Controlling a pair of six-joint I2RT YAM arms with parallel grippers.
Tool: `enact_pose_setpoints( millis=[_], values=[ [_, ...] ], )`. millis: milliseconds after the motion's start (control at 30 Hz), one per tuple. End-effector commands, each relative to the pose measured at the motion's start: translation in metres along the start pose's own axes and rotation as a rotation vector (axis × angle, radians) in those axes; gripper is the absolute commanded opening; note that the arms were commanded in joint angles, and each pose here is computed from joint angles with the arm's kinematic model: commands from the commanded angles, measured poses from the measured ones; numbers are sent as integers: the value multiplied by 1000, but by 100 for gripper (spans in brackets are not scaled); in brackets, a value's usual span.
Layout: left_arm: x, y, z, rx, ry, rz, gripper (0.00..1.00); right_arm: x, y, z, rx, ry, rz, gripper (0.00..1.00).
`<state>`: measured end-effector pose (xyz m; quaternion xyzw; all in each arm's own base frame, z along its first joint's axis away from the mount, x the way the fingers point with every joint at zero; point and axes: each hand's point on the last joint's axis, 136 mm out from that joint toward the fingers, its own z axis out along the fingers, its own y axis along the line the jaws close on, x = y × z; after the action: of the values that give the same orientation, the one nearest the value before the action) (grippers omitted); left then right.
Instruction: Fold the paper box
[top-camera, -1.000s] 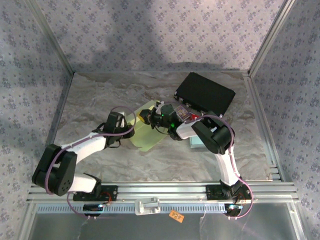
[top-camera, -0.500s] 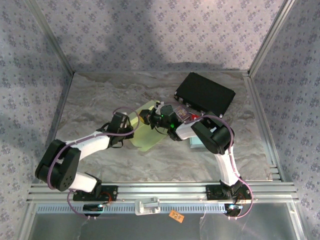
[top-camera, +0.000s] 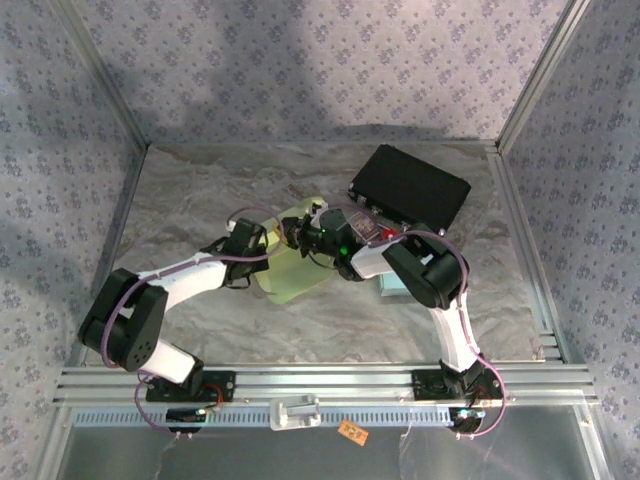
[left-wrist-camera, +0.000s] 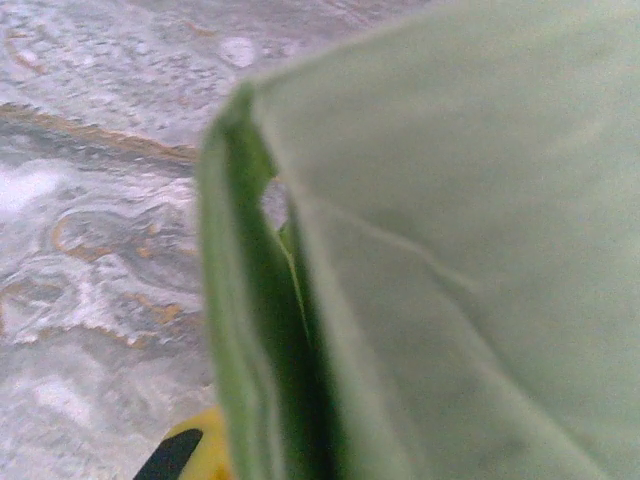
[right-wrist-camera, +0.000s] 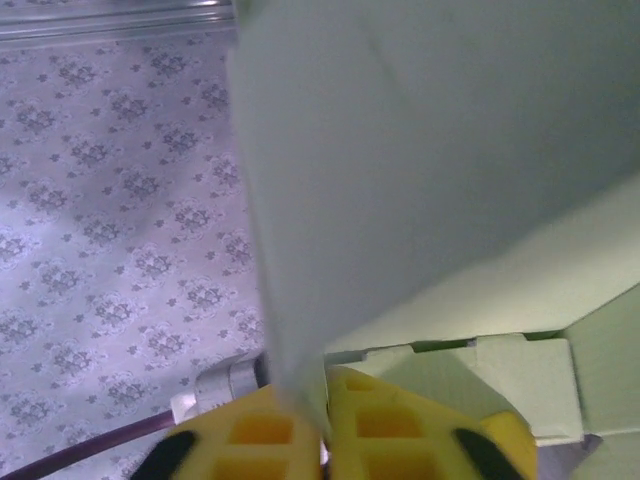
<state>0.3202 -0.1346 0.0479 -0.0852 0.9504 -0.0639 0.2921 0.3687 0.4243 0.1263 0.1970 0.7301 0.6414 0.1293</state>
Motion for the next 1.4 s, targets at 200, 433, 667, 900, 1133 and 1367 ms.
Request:
enact_pose_setpoints(
  millis=[200,433,667,900,1133,1367],
  values=[
    [-25,4,-30,-87,1,-13,0,-16,37,-39,205,-35,-108,45],
    [-31,-3,-52,-26,103,-6,0,-47,122,-105,369,-139,-362,60],
    [-30,-11,-72,53,261,-10,0,-76,158,-149,577,-132,-507,57],
    [-35,-23,-84,93,355,-51,0,-70,152,-130,618,-74,-475,52],
    [-28,-32,-88,117,444,-75,0,-69,140,-108,662,-34,-508,52],
    [-28,-35,-92,128,450,-81,0,-65,127,-88,663,42,-498,51]
  ],
)
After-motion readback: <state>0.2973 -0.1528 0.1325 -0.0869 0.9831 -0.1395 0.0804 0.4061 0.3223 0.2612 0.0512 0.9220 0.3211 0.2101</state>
